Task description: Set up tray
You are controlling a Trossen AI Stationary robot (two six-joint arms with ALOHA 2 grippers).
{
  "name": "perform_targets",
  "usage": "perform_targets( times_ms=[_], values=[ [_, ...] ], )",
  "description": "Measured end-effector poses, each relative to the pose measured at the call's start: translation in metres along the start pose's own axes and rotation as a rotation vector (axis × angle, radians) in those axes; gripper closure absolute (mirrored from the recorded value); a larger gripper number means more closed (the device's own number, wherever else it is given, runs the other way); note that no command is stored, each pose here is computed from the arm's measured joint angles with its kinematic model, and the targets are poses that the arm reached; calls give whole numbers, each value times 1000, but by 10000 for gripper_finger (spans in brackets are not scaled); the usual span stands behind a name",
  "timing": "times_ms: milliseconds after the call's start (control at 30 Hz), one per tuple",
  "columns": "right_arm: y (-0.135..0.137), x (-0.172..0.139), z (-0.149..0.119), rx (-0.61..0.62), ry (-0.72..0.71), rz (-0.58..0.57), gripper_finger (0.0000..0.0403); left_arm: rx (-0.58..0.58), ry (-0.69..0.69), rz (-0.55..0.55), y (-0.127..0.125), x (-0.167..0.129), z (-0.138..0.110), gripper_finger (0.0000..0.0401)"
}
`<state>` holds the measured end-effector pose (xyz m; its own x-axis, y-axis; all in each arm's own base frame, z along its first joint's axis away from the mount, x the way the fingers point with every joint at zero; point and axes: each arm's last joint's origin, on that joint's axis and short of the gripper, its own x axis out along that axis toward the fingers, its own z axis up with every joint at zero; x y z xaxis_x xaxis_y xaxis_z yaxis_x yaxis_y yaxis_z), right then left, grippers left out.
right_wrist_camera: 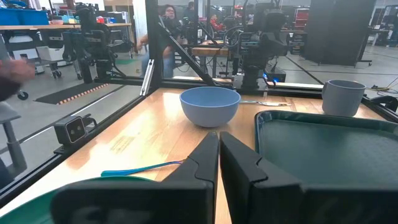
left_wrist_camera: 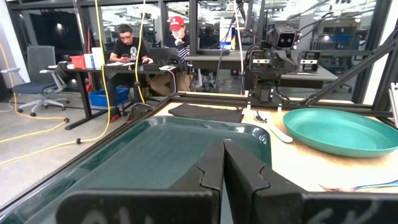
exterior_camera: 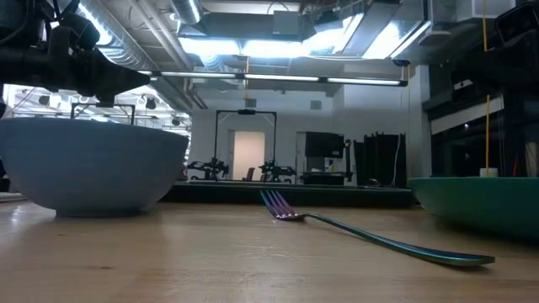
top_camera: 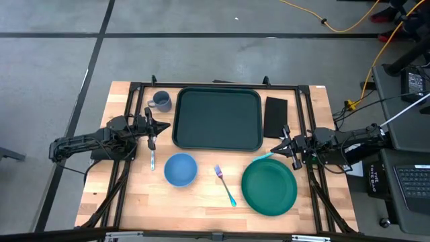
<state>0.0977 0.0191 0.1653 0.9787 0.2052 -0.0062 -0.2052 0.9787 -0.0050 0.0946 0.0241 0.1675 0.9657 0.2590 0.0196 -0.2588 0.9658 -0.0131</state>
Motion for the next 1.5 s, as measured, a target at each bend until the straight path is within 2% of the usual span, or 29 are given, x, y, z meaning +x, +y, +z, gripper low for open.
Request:
perform_targets(
  times_ms=[933,1133,1300,1500],
  values=[
    [0,0,0,-26,0,0,382,-2,-17,0,0,0,2,397],
    [0,0,0,-29,0,-1,382,-40,-17,1,0,0,2,397],
    [0,0,0,-30,-1,0,382,-94,-43,53,2,0,4,397],
    [0,0,0,58,-1,0,382,-75,-38,47,1,0,5,397]
  ],
)
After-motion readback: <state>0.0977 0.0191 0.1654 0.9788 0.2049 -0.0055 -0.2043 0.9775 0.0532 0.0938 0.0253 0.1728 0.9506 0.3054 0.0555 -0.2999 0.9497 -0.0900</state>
